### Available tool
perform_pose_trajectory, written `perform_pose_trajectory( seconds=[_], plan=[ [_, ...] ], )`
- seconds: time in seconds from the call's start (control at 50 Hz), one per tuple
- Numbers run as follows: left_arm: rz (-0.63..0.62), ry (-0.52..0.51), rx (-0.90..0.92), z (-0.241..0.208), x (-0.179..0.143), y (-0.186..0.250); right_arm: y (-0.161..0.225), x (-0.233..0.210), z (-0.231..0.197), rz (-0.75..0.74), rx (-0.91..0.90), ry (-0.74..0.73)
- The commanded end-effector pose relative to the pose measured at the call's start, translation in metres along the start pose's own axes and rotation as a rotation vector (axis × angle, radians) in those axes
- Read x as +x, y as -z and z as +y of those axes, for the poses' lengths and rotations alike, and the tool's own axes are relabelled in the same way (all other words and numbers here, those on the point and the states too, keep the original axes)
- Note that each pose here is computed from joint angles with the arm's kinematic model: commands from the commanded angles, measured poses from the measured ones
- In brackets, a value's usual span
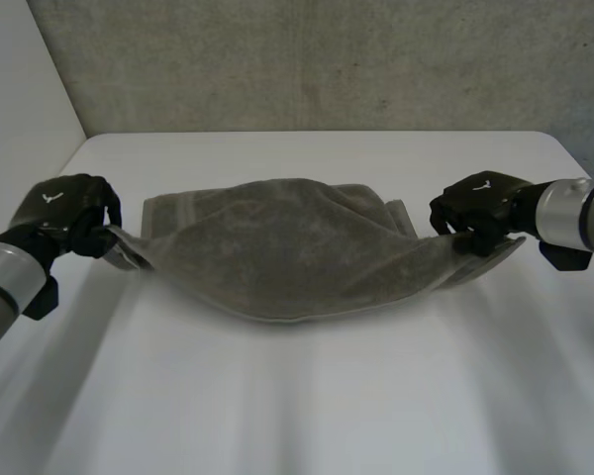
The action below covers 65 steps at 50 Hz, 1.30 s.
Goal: Fold the towel.
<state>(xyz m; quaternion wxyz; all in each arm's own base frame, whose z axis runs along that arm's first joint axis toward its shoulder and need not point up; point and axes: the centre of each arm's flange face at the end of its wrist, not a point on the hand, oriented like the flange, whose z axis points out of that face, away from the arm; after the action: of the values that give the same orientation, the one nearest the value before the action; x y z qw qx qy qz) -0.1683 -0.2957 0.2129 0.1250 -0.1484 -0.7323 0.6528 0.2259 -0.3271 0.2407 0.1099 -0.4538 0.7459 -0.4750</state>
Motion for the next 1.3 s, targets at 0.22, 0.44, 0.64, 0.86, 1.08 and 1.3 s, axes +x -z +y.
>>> perform_pose_trajectory(
  seconds=[0.22,0.44,0.64,0.86,1.08,1.3],
  plan=[
    [-0.005,-0.055,0.313,-0.107,0.009,0.071,0.123,0.048,-0.067,0.282,0.267,-0.047],
    [0.003,0.009,0.175,-0.086,-0.001,0.047,0.099,0.053,-0.045,0.237,0.159,-0.101],
    [0.086,0.091,-0.129,-0.035,0.010,-0.023,0.011,0.016,-0.006,0.181,-0.238,0.200],
    [-0.060,-0.107,0.171,-0.133,0.013,-0.083,0.021,0.067,-0.147,0.609,0.487,0.192],
    [-0.029,0.109,0.704,-0.258,0.012,-0.055,0.067,0.074,-0.199,0.582,0.859,0.086],
    [-0.063,0.170,0.416,-0.163,0.003,-0.084,0.010,0.062,-0.133,0.444,0.496,0.111]
  ],
)
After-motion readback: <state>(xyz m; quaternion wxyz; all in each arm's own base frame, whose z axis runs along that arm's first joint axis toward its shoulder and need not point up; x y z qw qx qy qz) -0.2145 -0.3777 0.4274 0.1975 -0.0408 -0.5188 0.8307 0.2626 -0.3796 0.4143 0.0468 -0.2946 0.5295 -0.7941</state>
